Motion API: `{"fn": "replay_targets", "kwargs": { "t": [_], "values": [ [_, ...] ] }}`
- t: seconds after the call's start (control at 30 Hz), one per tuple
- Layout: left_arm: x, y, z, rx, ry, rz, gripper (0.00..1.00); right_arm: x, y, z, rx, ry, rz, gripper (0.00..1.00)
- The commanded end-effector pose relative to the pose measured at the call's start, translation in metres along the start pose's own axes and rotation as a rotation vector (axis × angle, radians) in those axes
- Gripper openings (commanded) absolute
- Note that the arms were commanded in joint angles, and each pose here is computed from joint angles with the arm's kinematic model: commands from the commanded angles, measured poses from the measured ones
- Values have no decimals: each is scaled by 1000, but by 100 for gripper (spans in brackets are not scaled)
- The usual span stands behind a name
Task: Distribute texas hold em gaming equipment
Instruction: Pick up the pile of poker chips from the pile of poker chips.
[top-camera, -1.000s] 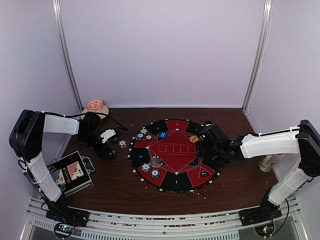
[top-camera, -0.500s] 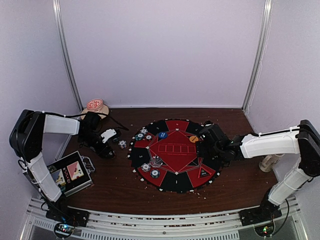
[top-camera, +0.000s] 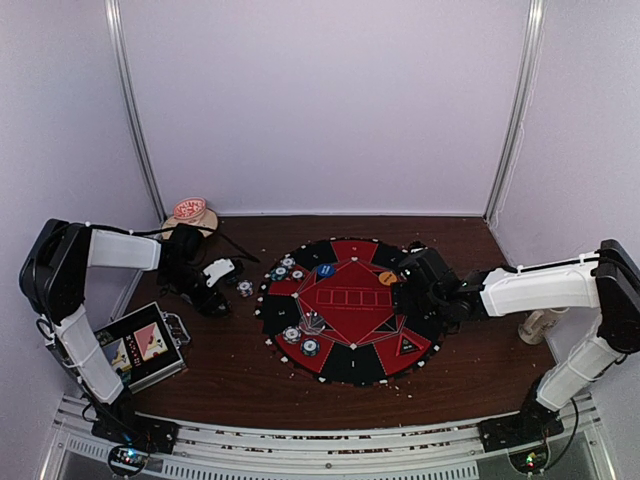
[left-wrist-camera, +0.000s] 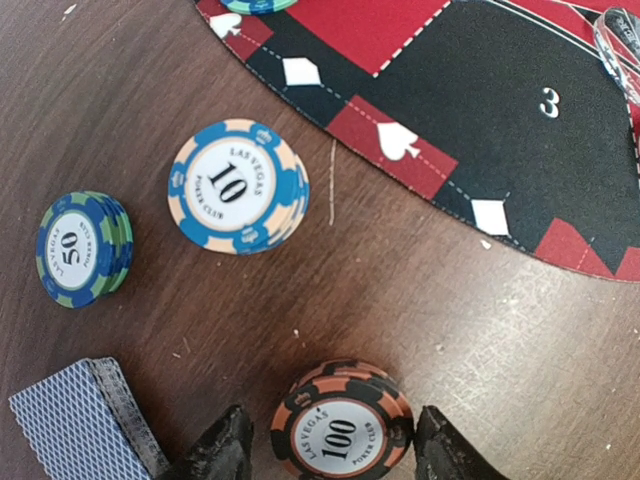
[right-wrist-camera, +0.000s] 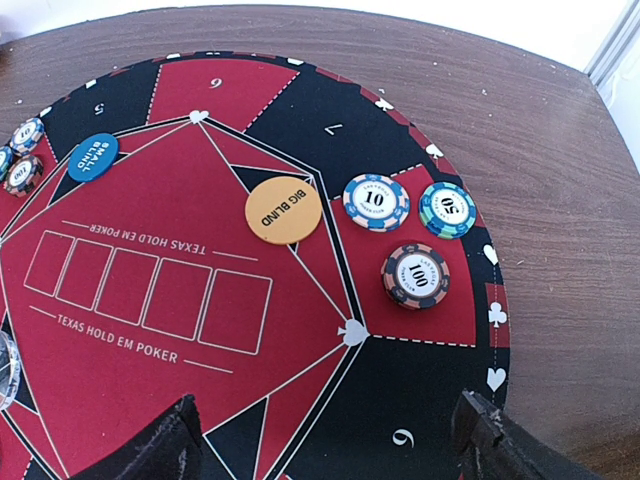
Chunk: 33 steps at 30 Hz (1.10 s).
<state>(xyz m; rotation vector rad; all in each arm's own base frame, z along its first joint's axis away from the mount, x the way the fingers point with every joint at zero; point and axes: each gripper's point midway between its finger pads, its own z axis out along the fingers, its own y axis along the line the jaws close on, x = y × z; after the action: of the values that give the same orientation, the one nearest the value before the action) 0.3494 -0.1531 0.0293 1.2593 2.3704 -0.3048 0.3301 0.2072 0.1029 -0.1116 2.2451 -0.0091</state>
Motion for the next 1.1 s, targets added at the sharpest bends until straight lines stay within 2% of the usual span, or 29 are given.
{"fn": "replay_targets", "kwargs": {
  "t": [0.0,0.33,0.4,0.53,0.63,0.9,1.07],
  "values": [
    [1,1,8,-9,5,5,57,-7,1,-1,13,-26,4,88],
    [0,1,7,-17,5,9,49,-7,1,-1,13,-26,4,88],
    [-2,1,5,-19,-4,9,43,-7,1,-1,13,-26,4,88],
    [-6,0,-3,-29,-23,16,42,-7,1,-1,13,-26,2,88],
    [-9,0,-9,-39,-38,23,36,-8,1,-1,12,-27,3,88],
    [-19,-1,-26,-62,-71,41,33,-8,0,-2,11,-30,5,88],
    [-30,-24,-31,-39,-77,108,32,-7,0,-2,13,-31,9,88]
  ]
}}
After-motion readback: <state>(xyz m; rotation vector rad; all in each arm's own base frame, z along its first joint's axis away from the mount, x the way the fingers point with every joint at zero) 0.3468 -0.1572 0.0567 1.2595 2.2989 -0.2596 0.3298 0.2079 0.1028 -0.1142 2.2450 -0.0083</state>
